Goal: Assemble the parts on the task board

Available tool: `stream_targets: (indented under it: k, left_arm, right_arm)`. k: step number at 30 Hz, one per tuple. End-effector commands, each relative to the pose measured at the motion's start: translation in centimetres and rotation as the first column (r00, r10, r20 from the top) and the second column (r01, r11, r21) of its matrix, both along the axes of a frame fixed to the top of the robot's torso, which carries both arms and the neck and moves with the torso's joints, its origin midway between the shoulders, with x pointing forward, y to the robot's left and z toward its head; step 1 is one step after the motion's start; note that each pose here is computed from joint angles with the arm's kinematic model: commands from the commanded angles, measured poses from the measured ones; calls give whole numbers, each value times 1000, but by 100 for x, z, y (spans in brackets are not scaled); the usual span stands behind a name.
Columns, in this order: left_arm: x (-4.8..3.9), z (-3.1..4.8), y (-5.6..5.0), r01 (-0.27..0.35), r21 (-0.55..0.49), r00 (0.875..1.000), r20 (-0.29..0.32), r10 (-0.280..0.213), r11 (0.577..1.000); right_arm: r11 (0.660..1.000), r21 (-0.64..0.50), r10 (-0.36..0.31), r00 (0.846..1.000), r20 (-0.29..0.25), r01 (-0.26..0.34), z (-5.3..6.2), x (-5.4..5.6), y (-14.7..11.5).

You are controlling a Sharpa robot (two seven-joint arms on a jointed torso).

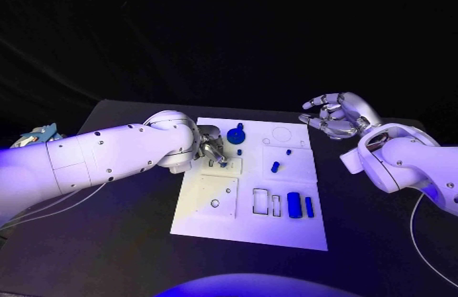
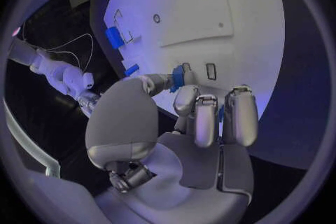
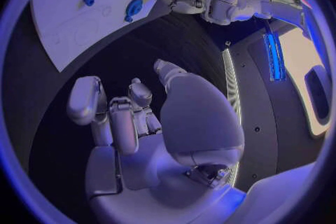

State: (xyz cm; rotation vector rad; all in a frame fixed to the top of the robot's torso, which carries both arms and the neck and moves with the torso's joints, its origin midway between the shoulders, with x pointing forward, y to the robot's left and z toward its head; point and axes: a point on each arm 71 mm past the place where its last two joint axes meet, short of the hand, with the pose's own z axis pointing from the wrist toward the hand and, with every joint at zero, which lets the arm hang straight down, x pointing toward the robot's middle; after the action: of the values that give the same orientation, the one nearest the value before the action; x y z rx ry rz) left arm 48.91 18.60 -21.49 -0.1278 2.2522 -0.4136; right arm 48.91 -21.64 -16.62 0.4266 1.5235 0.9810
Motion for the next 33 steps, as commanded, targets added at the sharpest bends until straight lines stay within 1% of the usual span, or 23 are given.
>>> stream_targets:
  k: [1,6,13,19,28,33]
  left_arm:
    - [-4,-5,-1,7,28,1000,-1,-7,1000]
    - [-2,-6,3,5,34,1000,1,-5,999]
    - [9,-1,-9,4,44,1000,21,-5,999]
    - [12,-11,-21,3,46,1000,28,-4,999]
    - [8,-29,-33,11,59,1000,24,-13,998]
    - [-2,-47,-35,23,77,1000,7,-24,997]
  right_arm:
    - [1000,-1,12,1000,-2,-12,-8,-4,8]
    - [1000,-1,12,1000,-2,-12,-10,-4,5]
    - [1000,-1,12,1000,-3,-12,-13,-5,7]
    - [1000,-1,13,1000,-4,-13,-17,-5,6]
    - [1000,-1,12,1000,-5,-12,-23,-5,2]
    - [1000,-1,12,1000,-6,-12,-26,-5,1]
